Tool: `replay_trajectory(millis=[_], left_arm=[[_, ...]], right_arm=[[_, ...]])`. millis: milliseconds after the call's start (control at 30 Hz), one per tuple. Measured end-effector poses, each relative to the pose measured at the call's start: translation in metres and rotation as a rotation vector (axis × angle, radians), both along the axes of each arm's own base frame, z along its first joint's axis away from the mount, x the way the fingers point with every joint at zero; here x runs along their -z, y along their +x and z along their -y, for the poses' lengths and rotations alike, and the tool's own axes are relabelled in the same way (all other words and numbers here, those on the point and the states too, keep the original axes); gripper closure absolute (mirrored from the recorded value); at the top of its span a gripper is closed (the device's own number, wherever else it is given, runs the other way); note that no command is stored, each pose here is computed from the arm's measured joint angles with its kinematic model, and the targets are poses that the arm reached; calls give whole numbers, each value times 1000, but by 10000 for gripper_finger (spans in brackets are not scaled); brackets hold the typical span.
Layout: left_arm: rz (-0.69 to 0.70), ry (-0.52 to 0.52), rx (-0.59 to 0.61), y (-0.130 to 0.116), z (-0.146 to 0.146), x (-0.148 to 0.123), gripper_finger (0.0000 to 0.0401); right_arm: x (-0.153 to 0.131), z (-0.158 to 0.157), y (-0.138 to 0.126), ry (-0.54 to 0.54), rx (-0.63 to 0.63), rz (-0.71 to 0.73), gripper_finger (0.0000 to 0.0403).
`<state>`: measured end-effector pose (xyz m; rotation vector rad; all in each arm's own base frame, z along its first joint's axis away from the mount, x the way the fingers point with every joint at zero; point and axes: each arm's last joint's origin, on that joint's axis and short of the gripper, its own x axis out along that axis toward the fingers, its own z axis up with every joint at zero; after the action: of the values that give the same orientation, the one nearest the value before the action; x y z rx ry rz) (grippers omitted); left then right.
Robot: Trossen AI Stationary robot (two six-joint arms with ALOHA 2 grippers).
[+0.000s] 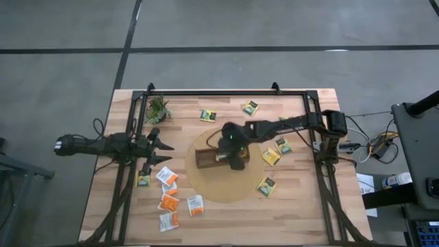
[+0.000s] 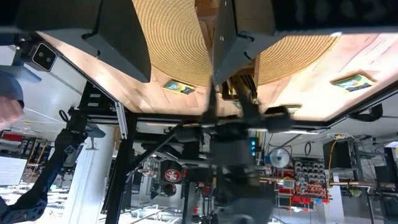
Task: Pick & Place Tea
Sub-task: Adjust the wooden organizer
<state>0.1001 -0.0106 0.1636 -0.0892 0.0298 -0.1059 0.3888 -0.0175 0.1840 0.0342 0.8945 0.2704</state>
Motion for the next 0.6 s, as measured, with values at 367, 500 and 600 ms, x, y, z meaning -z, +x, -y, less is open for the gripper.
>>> replay_trajectory(millis=[367, 500, 600], left_arm=[[0, 0, 0, 0, 0, 0, 234], [0, 0, 0, 0, 0, 0, 234], [0, 0, 0, 0, 0, 0, 234]], right_arm=[[-1, -37, 0, -76, -189, 23, 275], [-2, -34, 0, -68, -161, 14, 284], [1, -31, -3, -104, -131, -29, 289]])
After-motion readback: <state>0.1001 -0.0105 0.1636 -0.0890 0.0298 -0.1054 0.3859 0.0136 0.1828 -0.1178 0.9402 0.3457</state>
